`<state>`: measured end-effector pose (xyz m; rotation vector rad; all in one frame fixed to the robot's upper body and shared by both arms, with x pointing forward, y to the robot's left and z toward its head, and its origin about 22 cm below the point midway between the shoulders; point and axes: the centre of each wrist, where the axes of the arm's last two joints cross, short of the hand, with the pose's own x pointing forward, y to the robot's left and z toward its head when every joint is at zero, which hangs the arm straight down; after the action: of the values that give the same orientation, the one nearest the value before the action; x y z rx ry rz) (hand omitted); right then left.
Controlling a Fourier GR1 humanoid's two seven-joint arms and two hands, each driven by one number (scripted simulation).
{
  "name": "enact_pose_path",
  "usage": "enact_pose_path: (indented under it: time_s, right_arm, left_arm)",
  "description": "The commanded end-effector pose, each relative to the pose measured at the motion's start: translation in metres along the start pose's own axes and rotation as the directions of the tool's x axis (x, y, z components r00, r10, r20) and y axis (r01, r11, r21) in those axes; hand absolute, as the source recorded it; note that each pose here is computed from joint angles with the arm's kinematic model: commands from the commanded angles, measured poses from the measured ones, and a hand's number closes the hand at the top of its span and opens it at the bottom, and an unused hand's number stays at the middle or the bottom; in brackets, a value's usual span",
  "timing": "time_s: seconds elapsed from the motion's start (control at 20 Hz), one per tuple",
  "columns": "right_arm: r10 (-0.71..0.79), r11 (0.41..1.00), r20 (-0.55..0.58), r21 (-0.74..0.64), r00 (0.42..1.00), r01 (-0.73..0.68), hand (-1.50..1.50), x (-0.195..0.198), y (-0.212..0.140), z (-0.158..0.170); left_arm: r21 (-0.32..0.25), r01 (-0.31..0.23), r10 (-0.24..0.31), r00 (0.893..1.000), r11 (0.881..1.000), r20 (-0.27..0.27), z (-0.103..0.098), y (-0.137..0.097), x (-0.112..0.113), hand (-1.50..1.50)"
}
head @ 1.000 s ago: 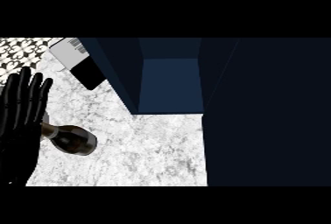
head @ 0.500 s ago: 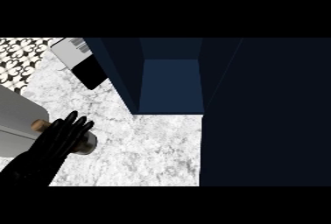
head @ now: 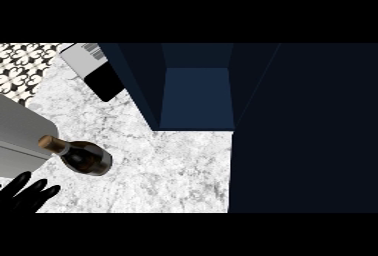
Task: Pick up the wine, place it into the cabinet and close the cabinet
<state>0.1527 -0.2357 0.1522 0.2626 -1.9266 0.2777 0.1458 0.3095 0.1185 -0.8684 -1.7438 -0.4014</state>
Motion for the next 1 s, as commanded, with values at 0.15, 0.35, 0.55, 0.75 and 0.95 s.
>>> enact_pose_path:
  time_s: [0.15,0.35,0.55,0.75,0.95]
  right_arm:
    - [-0.026,1.0,-0.008,-0.009,1.0,0.026,-1.5,0.027,0.018,0.002]
    - [0.002,1.0,-0.004,0.018,1.0,-0.001,-1.5,0.026,0.005,0.004]
    - [0.001,1.0,0.021,0.004,1.0,-0.001,-1.5,0.045,0.008,-0.001]
    - [-0.002,1.0,-0.002,-0.01,1.0,0.002,-1.5,0.051,0.007,-0.005]
    - [0.003,1.0,0.005,0.022,1.0,-0.004,-1.5,0.055,0.0,-0.01]
  left_arm:
    - [-0.008,-0.042,0.042,0.999,0.999,0.008,0.008,-0.033,0.036,-1.5]
    - [0.018,-0.048,0.048,0.999,0.999,0.018,0.014,-0.019,0.053,-1.5]
    - [0.071,-0.049,0.049,0.999,0.996,0.002,0.012,-0.021,0.04,-1.5]
    - [0.1,-0.017,0.015,1.0,0.995,0.018,0.015,-0.007,0.073,-1.5]
    - [0.139,0.013,-0.013,1.0,0.99,-0.003,0.017,0.001,0.074,-1.5]
